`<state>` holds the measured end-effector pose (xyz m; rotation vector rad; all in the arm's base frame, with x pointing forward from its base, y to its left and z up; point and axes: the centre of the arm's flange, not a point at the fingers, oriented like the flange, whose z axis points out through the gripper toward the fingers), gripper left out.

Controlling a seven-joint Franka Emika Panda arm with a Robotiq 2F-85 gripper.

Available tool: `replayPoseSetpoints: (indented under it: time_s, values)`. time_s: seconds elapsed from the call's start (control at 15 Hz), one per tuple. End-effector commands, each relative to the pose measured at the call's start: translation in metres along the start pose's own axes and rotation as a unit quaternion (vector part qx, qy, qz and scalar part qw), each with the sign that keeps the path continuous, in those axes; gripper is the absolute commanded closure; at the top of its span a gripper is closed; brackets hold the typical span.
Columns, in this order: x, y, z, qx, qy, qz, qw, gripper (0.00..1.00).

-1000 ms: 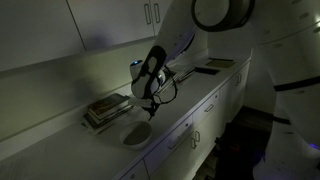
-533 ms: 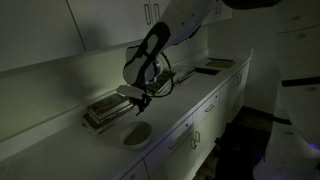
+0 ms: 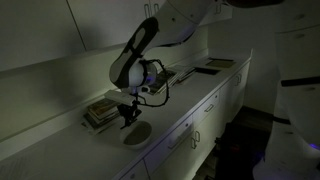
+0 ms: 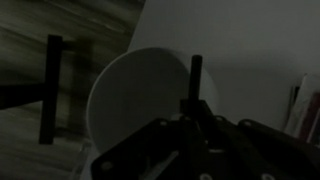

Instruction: Place the black object in the bowl

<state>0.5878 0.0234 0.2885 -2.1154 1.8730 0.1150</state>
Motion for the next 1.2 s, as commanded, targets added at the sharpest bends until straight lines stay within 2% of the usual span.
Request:
replayPoseSetpoints:
  time_s: [0.0, 0.27, 0.33, 0.47, 0.6, 0.8, 0.93, 1.0, 1.13]
  values:
    - [0.009, 0.003, 0.011, -0.011, -0.03, 0.007, 0.9995, 0.97]
    - [0.021, 0.012, 0.023, -0.033, -0.042, 0.021, 0.9983, 0.97]
    - [0.023, 0.013, 0.024, -0.033, -0.043, 0.025, 0.9982, 0.64]
    - [0.024, 0.016, 0.02, -0.011, -0.056, 0.026, 0.998, 0.56]
    - [0.022, 0.017, 0.011, -0.011, -0.063, 0.02, 0.9978, 0.4]
    - [0.01, 0.021, -0.013, -0.053, 0.0, -0.012, 0.9985, 0.18]
    - [0.003, 0.025, -0.031, -0.078, 0.047, -0.036, 0.9952, 0.03]
    - [-0.001, 0.028, -0.038, -0.088, 0.062, -0.045, 0.9931, 0.0]
    - [-0.01, 0.032, -0.048, -0.104, 0.085, -0.06, 0.9891, 0.0]
